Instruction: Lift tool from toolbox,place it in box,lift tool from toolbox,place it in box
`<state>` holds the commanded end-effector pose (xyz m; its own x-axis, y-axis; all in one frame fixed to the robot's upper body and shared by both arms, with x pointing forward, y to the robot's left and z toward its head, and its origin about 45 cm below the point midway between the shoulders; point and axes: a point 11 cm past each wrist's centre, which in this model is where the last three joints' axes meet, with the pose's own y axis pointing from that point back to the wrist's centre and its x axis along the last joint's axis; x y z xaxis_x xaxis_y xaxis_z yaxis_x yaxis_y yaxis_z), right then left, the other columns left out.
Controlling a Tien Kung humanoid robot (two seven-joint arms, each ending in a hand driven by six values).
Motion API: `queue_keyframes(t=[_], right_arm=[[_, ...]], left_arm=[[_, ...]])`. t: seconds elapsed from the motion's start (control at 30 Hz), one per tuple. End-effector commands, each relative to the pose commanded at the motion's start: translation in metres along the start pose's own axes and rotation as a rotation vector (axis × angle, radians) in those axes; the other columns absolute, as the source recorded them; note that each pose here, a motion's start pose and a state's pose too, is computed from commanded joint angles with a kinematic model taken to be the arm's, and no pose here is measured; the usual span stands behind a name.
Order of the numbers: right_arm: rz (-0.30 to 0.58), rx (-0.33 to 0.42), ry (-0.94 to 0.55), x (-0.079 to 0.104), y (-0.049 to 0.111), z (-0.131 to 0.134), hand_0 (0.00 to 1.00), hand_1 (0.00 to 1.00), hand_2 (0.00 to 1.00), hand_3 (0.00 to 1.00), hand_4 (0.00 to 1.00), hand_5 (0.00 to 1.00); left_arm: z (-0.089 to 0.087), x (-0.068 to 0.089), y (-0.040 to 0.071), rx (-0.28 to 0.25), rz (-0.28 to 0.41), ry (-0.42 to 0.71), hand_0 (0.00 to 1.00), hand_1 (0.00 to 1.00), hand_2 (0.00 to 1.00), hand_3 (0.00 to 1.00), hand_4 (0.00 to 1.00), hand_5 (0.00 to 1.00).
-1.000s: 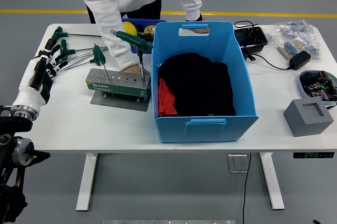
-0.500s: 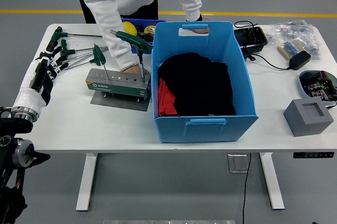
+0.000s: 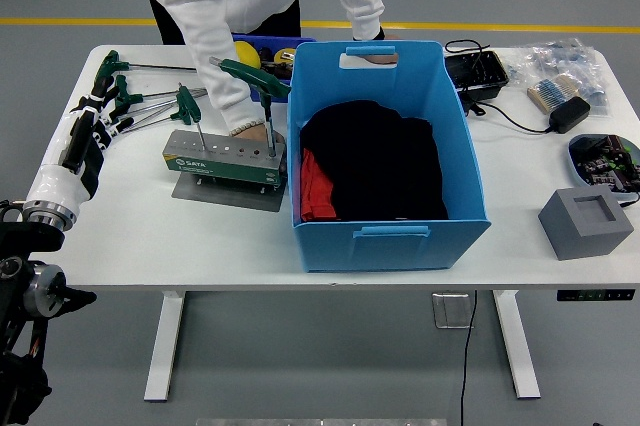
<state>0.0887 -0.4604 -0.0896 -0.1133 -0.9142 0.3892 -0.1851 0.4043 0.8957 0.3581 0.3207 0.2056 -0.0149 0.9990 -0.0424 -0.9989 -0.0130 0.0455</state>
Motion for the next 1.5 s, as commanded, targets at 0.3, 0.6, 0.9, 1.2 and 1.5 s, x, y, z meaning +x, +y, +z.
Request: queue_keyframes(t=[0.3,0.6,0.9,1.2,1.5], right_arm=[[0.000,0.001,-0.002,0.000,0.000,-0.002,0.693,0.675,0.735,0.584,0.791,0.721],[-0.002,0.002,0.002,-0.001,0.000,-0.003,0.693,0.677,0.734,0.583,0.791,0.721],[-0.002,0.006,-0.001,-0.001,0.000,-0.006,0.693,0.677,0.734,0.582,0.791,0.723],[-0.004,0.007,0.004,-0.002,0.000,-0.007,0.693,0.679,0.734,0.582,0.791,0.725],[-0.005,0.008,0.010,-0.002,0.000,-0.008,0.693,0.680,0.734,0.582,0.792,0.723]], left_arm=[[0.063,-0.045,-0.041,-0.130,-0.151,-0.321,0.884,0.886,0.974,0.904,0.998,0.770],[0.125,-0.124,-0.077,-0.336,-0.321,-0.924,0.861,0.883,0.972,0.908,0.998,0.657],[0.102,-0.164,-0.098,-0.286,-0.465,-1.475,0.881,0.944,0.998,0.973,0.998,0.467],[0.077,-0.161,-0.114,-0.204,-0.524,-1.676,0.867,0.937,0.984,0.942,0.998,0.427],[0.069,-0.159,-0.123,-0.175,-0.541,-1.680,0.803,0.804,0.845,0.783,0.998,0.432]])
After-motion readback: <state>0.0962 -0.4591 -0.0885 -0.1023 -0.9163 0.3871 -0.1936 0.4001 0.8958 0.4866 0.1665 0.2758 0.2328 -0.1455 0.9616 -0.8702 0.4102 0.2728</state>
